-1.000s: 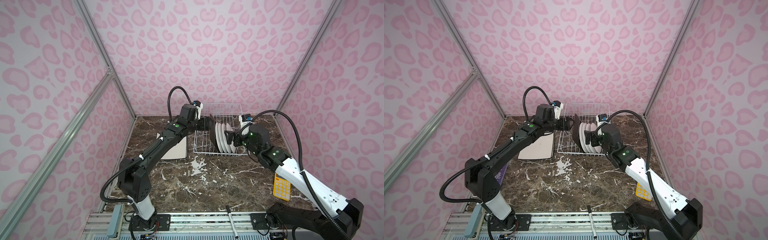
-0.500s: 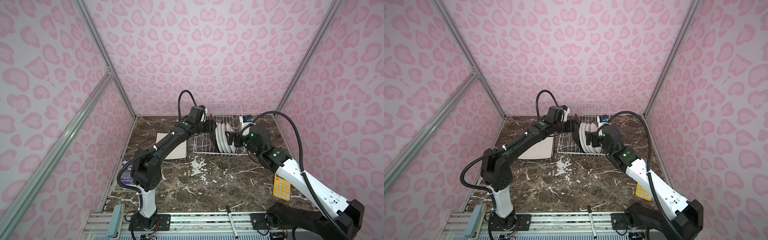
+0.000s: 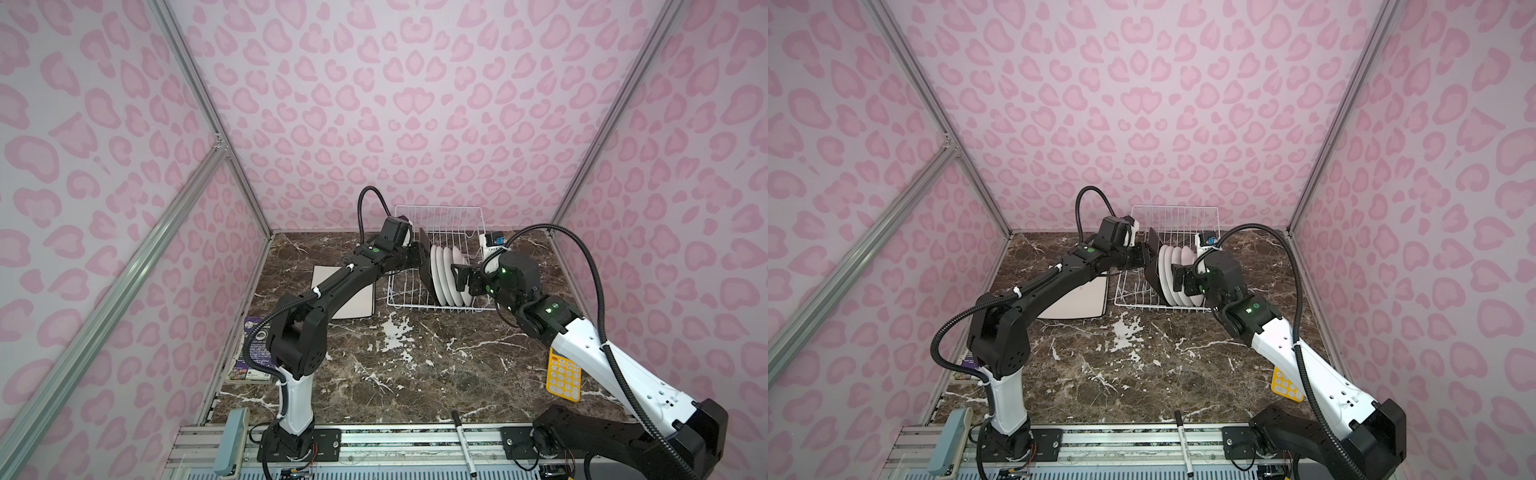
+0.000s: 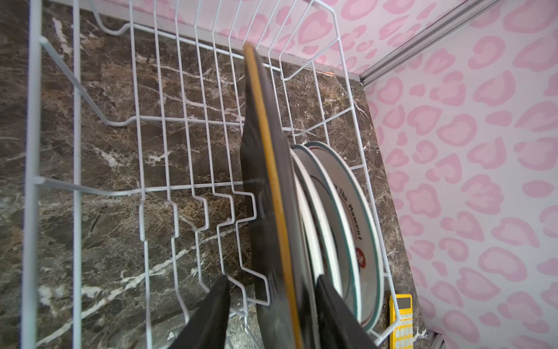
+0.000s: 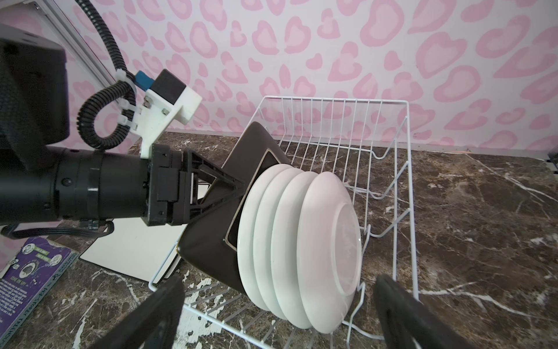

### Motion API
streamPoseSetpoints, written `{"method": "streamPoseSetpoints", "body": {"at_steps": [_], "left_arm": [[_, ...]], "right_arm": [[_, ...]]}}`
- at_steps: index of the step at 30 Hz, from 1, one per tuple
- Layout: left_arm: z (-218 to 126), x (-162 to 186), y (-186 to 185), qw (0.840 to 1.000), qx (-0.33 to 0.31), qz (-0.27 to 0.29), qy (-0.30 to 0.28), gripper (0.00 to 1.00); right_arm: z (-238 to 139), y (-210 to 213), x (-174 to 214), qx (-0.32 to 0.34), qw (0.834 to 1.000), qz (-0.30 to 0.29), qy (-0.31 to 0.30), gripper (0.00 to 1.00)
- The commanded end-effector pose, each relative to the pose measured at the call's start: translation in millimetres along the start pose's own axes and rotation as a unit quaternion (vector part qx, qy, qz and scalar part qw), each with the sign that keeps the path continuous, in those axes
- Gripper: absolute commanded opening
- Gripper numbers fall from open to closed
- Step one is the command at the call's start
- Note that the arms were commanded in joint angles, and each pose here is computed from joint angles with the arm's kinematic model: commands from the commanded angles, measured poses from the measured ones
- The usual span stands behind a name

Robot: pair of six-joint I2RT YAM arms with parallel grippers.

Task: Unload the plates from the dish rack
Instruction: 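Close the left gripper on the dark square plate's top edge while the right waits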

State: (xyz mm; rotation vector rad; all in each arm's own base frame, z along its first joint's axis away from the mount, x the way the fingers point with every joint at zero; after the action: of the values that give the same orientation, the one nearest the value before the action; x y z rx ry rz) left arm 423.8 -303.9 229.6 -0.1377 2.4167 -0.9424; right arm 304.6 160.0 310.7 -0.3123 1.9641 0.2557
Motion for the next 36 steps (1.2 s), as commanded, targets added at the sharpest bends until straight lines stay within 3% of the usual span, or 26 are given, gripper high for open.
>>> {"method": "streamPoseSetpoints", "body": {"at_steps": [1, 15, 16, 36], "left_arm": [[5, -4, 1, 1.0, 0.005, -0.016, -0.015, 0.45], [7, 0, 0, 1.0, 0.009, -0.023, -0.011, 0.38], [7, 1, 0, 1.0, 0.009, -0.022, -0.011, 0.33], [9, 7, -4, 0.998, 0.035, -0.055, 0.003, 0.06]], "right_arm": [[1, -1, 1, 0.002, 1.0, 0.005, 0.0, 0.99], [5, -1, 3, 0.003, 1.0, 0.009, 0.004, 0.99], [5, -2, 3, 0.004, 1.0, 0.01, 0.003, 0.99], [9, -1, 4, 0.003, 1.0, 0.014, 0.007, 0.99]]}}
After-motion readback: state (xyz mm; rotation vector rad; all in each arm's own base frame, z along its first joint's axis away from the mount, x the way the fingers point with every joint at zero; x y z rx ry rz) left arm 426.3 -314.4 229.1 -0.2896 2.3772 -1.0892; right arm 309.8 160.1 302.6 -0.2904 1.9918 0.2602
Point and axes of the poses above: each gripper's point midway between its finger pads, its own z axis out along the fingers, its own y axis along the line the jaws close on, x = y × z, the point moved 5 cm from there along -z, back along the fingers, and after that the axes turned 9 degrees about -z, right-handed, at the moved point
